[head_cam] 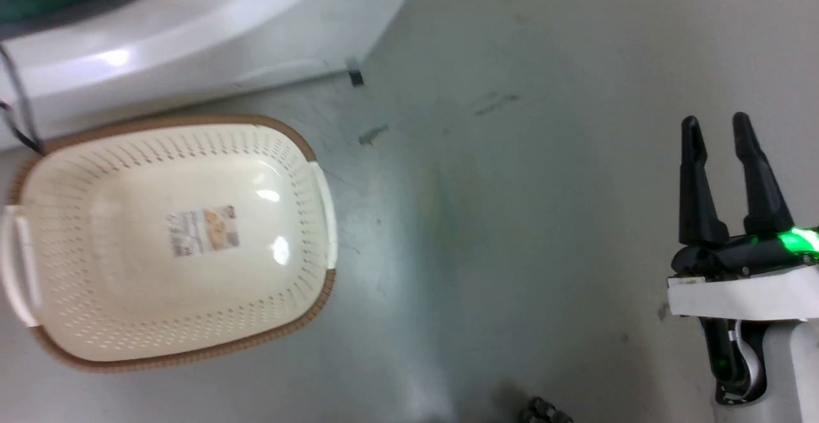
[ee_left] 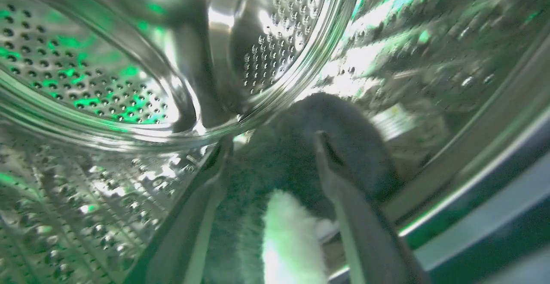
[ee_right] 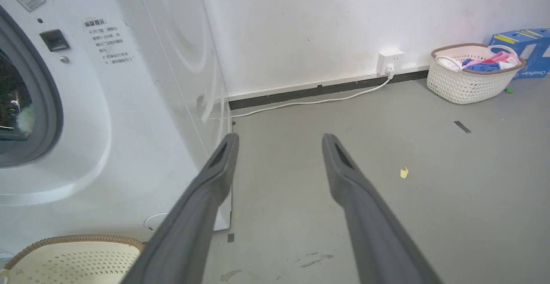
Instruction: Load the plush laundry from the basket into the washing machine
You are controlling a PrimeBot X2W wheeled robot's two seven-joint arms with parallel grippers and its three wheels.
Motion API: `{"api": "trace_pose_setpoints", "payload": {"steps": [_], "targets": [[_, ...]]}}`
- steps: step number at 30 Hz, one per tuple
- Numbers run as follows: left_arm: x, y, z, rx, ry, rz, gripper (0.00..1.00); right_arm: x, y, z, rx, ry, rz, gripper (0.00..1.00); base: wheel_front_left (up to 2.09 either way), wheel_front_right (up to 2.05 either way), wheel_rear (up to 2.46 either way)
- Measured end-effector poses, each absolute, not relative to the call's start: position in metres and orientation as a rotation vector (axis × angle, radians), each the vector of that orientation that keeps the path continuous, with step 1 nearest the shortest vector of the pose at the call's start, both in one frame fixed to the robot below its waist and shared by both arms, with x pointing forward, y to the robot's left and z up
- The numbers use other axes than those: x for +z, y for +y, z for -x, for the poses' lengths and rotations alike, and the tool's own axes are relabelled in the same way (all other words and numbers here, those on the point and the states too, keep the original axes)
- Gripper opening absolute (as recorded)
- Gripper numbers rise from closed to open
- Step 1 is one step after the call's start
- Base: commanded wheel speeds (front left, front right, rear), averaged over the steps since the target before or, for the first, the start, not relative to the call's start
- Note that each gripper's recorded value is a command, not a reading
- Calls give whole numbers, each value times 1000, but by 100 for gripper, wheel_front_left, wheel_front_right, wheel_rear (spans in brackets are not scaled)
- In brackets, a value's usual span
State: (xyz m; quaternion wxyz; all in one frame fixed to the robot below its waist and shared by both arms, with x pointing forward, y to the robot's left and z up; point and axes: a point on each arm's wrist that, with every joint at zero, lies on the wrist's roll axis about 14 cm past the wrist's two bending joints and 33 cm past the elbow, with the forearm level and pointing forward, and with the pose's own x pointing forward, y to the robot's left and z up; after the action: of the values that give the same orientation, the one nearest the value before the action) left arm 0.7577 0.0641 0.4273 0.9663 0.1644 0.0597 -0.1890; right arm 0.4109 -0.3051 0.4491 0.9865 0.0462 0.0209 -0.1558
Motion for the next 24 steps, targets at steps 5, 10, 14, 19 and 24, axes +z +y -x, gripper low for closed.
{"api": "trace_pose_setpoints", "payload": {"steps": [5,10,14,19,24], "targets": [[449,62,-725,-378,75,-200,100,476,-304,-407,-299,-24,-51,100,0,0,0],[473,64,-680,-383,37,-146,100,499,-292,-396,-264,-73,-22,100,0,0,0],[484,69,-635,-385,30,-105,100,518,-281,-388,-229,-126,-25,100,0,0,0],[514,84,-574,-350,-48,-31,100,534,-261,-373,-175,-169,-36,100,0,0,0],[527,110,-507,-262,-95,21,100,548,-239,-363,-112,-213,-55,100,0,0,0]]}}
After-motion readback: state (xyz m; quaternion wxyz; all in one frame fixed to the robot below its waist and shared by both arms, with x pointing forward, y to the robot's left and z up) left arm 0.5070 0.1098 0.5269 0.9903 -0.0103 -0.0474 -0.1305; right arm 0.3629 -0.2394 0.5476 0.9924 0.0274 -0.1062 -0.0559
